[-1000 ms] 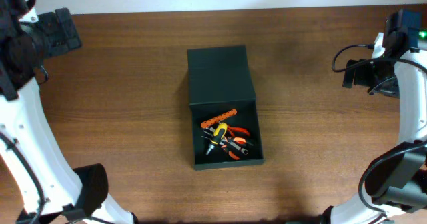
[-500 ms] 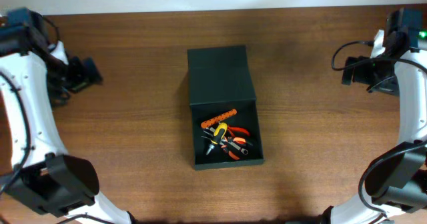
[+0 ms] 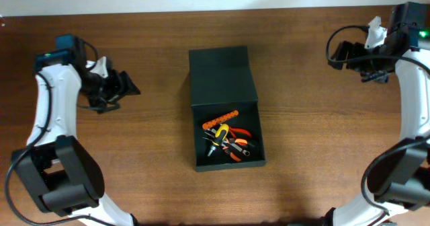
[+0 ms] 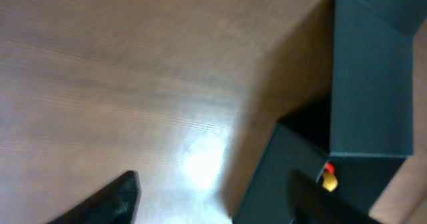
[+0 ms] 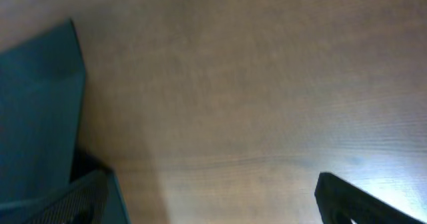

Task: Pack container
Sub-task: 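Move both grippers to the box lid's left and right edges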

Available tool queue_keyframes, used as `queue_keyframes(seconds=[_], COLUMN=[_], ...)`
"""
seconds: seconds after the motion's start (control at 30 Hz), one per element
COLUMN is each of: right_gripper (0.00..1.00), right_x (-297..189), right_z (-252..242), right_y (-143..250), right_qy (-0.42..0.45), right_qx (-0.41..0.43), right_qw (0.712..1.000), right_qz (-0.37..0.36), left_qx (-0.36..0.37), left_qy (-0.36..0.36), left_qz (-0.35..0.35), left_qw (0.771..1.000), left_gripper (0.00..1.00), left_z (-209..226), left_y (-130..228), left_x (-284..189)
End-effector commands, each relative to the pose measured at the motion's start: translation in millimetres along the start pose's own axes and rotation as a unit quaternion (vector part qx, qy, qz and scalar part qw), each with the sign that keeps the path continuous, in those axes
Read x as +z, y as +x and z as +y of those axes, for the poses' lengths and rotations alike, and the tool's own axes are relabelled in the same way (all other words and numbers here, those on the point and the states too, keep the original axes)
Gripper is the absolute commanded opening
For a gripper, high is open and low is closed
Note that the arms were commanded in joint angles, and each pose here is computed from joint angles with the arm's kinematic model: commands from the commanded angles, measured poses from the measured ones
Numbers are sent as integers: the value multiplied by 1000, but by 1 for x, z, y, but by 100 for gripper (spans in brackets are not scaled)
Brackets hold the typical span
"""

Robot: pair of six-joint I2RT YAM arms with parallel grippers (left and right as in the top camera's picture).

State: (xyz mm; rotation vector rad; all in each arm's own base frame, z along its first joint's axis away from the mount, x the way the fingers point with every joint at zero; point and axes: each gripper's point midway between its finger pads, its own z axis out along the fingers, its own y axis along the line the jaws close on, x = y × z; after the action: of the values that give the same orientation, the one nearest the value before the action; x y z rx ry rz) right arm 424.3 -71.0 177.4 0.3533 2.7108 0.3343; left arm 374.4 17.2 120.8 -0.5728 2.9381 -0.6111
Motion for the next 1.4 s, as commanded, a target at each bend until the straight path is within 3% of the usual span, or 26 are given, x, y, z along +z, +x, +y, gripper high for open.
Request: queue_keyframes(seconds=[0.0, 0.03, 0.07, 0.13, 0.17, 0.2, 0.27, 0.5, 0.9, 1.37], right_gripper=[99, 100, 91, 57, 41, 31, 6, 4, 4, 4], right_x=[28, 34, 40, 53, 61, 66, 80, 119, 137, 151], right_z=[12, 16, 18, 21, 23, 23, 25, 50, 110, 112], right_y=[-1, -1, 0, 3, 6, 8, 14, 26, 40, 55], right_qy=[-61, -75, -88, -103, -108, -109, -112, -133, -157, -159], right_qx=[11, 13, 16, 20, 22, 23, 24, 0, -68, -49], right_qw=[998, 997, 996, 993, 992, 992, 990, 985, 978, 977], right_qz=[21, 25, 31, 46, 56, 63, 80, 111, 119, 132], left_qx=[33, 44, 54, 73, 84, 93, 115, 97, 73, 80], left_qy=[22, 24, 26, 32, 34, 37, 43, 1, 65, 80], left_qz=[-5, -13, -20, -35, -44, -49, -65, -137, -9, 9], left_qw=[999, 999, 998, 996, 995, 994, 990, 986, 995, 994], left_gripper=[44, 36, 29, 21, 11, 2, 2, 2, 2, 2], left_z=[-20, -24, -28, -38, -44, -49, -62, -84, -85, -87], left_y=[-1, -4, -7, -13, -17, -18, -24, -49, -21, -15], left_x=[19, 23, 26, 32, 35, 36, 40, 51, 131, 136])
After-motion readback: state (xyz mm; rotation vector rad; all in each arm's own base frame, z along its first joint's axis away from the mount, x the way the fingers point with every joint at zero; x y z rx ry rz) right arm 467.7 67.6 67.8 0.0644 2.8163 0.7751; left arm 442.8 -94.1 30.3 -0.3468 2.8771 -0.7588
